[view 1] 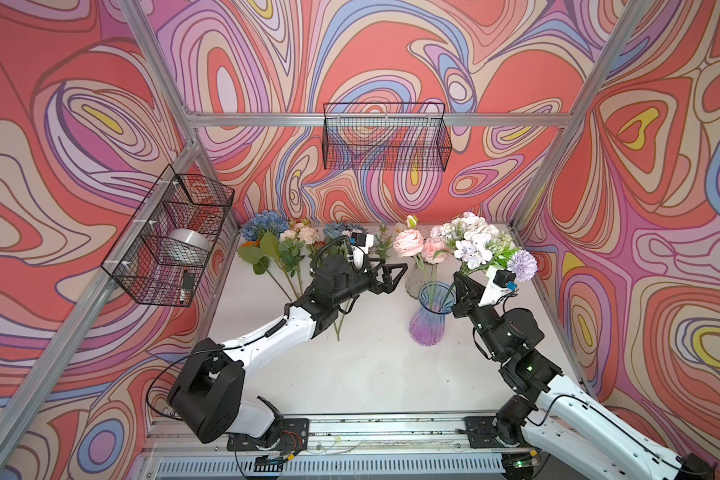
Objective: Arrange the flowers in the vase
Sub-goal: 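Lower the lilac bunch into the purple vase with right gripper while left opens, then open and lift the right gripper while the left gripper lowers to stems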
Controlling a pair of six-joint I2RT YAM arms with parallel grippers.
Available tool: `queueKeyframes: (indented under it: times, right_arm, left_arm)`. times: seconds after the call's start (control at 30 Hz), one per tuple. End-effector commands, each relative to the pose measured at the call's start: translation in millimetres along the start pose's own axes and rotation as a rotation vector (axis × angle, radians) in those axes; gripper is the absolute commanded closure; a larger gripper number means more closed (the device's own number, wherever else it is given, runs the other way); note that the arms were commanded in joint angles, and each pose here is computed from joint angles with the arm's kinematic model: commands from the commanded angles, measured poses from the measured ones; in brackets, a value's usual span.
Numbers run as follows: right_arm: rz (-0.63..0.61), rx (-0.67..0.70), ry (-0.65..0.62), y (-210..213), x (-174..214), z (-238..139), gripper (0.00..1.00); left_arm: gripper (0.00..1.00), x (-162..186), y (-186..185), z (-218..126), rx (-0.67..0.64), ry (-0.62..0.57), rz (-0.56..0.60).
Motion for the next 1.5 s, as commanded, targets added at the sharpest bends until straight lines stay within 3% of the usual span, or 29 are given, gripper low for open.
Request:
queueKeyframes:
  times: [0.0,0.33,0.47,0.67,0.8,1.17,1.47]
  right_arm:
    - [0.039,0.010,-0.007,1,1,5,1.00]
    - [0.072,-0.029,0.073,3,26,14,0.99]
    - [0.072,-0.028,0.111,1,34,13,0.85]
    - [0.073,-0.023,0.146,-1,34,5,0.53]
    - [0.081,-0.012,0.186,-2,33,-1,0.41]
    - [0.093,-0.009,0.437,4,38,-14,0.32]
    - [0.095,-0.003,0.653,11,31,-27,0.24]
  left_arm:
    - [0.04,-2,-6,-7,0.014,-0.012,0.020]
    - [0.03,-2,-6,-11,0.004,-0.021,0.030]
    - [0.03,-1,-5,-12,0.004,-0.023,0.033]
    - [0.04,1,-4,-13,-0.003,-0.025,0.031]
    - [0.03,2,-1,-15,-0.025,-0.033,0.023]
    - [0.01,-2,27,-33,-0.260,-0.071,-0.054]
    - [0.01,-6,64,-79,-0.428,-0.111,-0.156]
Point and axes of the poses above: each gripper's point midway between its finger pads, its own z axis out along the fingers, its own y axis along the line the jaws close on, x = y × z, the point moved 7 cm from there along -z, back along the fingers, and after that the axes turned 2 degrees about -z, right-handed, at the moved point
